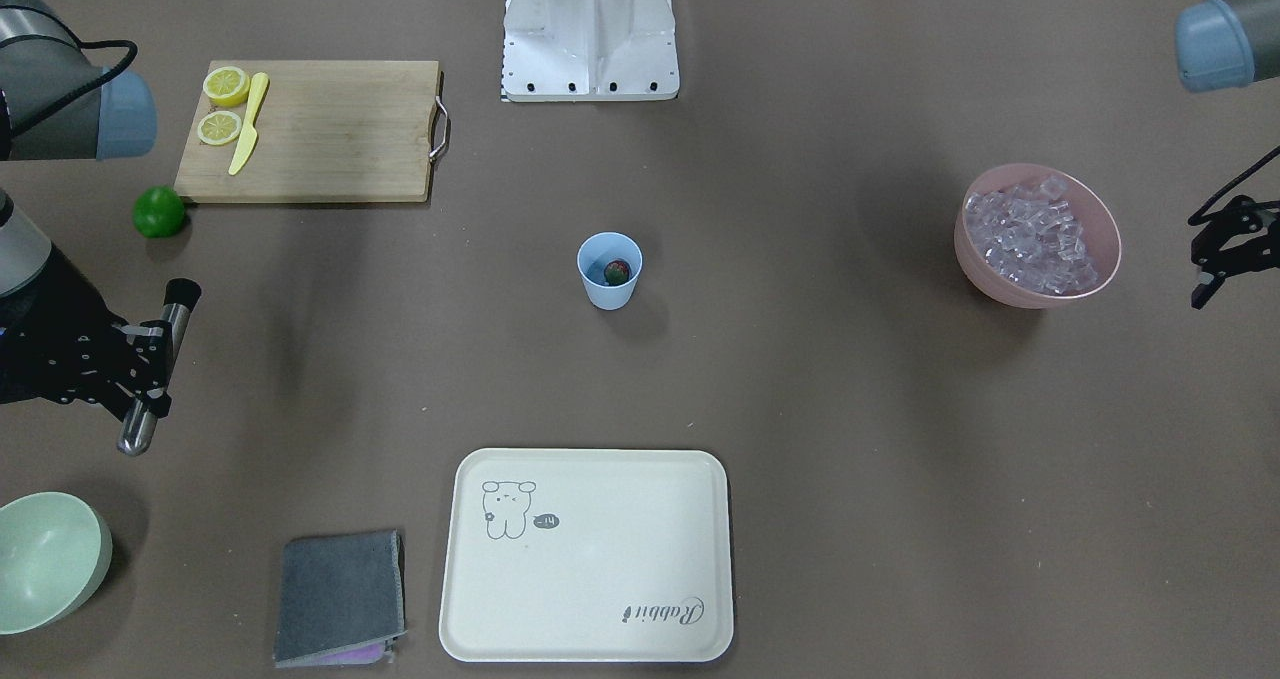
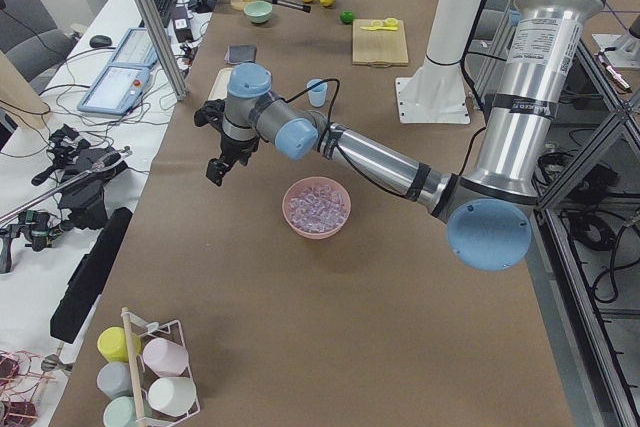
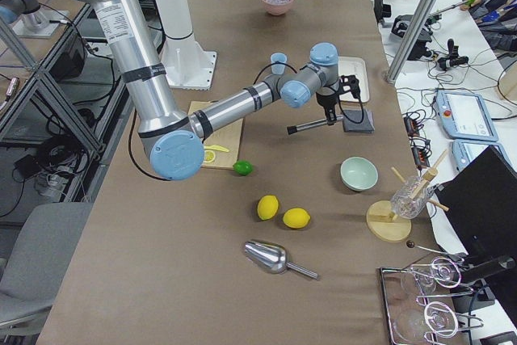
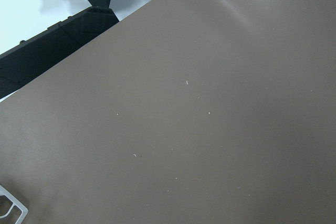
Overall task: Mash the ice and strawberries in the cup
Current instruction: 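Lift the steel pestle upright with the right gripper, then carry the upright pestle with the right gripper over the blue cup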
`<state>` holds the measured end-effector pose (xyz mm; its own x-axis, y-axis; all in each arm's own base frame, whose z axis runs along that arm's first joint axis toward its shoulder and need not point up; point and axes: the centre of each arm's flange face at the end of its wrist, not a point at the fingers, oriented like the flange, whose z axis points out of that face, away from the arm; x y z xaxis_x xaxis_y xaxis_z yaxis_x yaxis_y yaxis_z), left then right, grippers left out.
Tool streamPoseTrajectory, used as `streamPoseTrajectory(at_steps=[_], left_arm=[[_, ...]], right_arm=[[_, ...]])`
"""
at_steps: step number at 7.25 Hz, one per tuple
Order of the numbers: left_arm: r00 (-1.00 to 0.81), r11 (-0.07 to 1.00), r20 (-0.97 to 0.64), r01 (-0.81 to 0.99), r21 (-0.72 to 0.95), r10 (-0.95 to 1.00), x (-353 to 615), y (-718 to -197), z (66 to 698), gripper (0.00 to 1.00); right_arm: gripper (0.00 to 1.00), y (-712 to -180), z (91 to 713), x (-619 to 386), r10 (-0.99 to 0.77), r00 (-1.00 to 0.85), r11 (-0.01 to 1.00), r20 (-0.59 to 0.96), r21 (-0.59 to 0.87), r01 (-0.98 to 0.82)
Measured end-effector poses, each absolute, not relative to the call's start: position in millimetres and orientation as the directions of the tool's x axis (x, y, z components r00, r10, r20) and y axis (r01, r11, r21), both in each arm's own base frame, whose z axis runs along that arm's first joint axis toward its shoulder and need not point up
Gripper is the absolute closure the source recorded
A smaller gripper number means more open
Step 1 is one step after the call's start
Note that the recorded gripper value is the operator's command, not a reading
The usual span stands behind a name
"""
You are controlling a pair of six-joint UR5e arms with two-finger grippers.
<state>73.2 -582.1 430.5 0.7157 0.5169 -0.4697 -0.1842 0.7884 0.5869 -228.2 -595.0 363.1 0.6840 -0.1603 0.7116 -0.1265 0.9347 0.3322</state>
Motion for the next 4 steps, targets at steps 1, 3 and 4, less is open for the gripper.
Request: streamPoseTrajectory(at_steps=[1,3,4], left_arm=[[0.716,0.796,-0.475,-0.185,0.576,0.511,75,-590,435,0.03],[0.721,0.812,-0.485,-0.184,0.554,0.495,73,-594,445,0.03],[0.725,0.822,-0.492,-0.181,0.539,0.482,71,-596,449,0.03]], right_arm=[[1.0,-597,338,-226,-0.18,0.683,0.914,0.708,0.377,-0.15],[1.0,-604,288,-227,-0.212,0.672,0.874,0.71,0.445,-0.194],[1.0,-604,265,-228,-0.213,0.669,0.85,0.712,0.473,-0.233]])
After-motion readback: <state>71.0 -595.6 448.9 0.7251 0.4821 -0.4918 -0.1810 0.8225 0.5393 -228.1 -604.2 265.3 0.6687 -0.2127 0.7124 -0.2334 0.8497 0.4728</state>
